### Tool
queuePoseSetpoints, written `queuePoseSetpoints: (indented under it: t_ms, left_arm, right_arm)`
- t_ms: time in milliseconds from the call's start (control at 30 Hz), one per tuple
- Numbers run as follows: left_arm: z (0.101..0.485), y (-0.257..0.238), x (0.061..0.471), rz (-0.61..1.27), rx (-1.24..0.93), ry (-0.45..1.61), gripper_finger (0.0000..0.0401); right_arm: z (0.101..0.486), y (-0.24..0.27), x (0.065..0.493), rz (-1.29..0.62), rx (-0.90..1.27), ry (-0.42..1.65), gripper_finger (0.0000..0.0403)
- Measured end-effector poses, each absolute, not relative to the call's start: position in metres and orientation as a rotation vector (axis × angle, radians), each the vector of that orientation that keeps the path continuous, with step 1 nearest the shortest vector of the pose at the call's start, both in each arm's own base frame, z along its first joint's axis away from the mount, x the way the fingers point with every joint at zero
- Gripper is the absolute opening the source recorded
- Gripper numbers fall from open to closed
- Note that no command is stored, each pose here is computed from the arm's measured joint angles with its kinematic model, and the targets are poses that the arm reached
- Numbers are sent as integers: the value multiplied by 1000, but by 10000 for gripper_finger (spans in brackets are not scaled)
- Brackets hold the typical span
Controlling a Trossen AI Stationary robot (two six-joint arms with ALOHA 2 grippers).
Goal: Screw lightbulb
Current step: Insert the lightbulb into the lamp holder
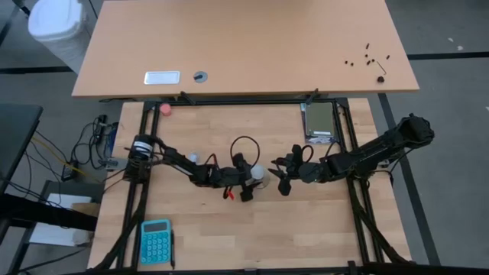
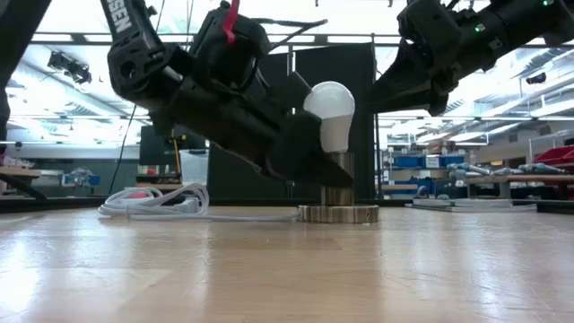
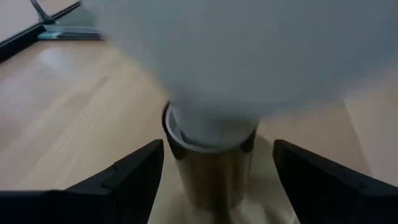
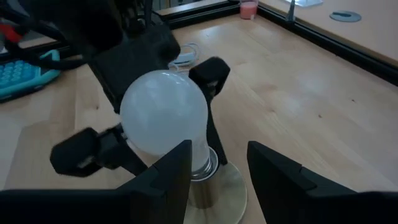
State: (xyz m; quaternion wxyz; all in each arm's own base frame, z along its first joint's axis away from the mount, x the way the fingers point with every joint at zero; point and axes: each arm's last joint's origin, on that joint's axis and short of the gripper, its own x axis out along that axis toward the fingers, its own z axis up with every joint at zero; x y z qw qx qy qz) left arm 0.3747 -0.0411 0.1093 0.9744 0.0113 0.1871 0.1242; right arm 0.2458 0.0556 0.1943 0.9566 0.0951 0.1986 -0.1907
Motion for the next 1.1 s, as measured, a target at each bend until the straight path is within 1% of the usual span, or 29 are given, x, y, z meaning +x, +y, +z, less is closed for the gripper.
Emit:
queuePoseSetpoints:
  t_ms: [200, 500, 700, 767, 933, 1100]
  left_arm:
    - [96, -40, 379, 286, 58, 324, 305]
    - [91, -40, 379, 293, 39, 311, 254]
    - [91, -40, 379, 295, 29, 317, 230]
    - [91, -40, 379, 295, 27, 317, 225]
    - [91, -40, 379, 295, 30, 319, 216]
    - [90, -40, 379, 296, 33, 322, 213]
  right_arm:
    - [195, 56, 246, -386, 195, 398, 168]
    - [195, 56, 246, -385, 186, 399, 168]
    - [203, 54, 239, -399, 149, 397, 168]
    - [209, 58, 236, -367, 121, 373, 168]
    - [219, 74, 237, -210, 21, 310, 168]
    - [217, 79, 236, -139, 14, 336, 168]
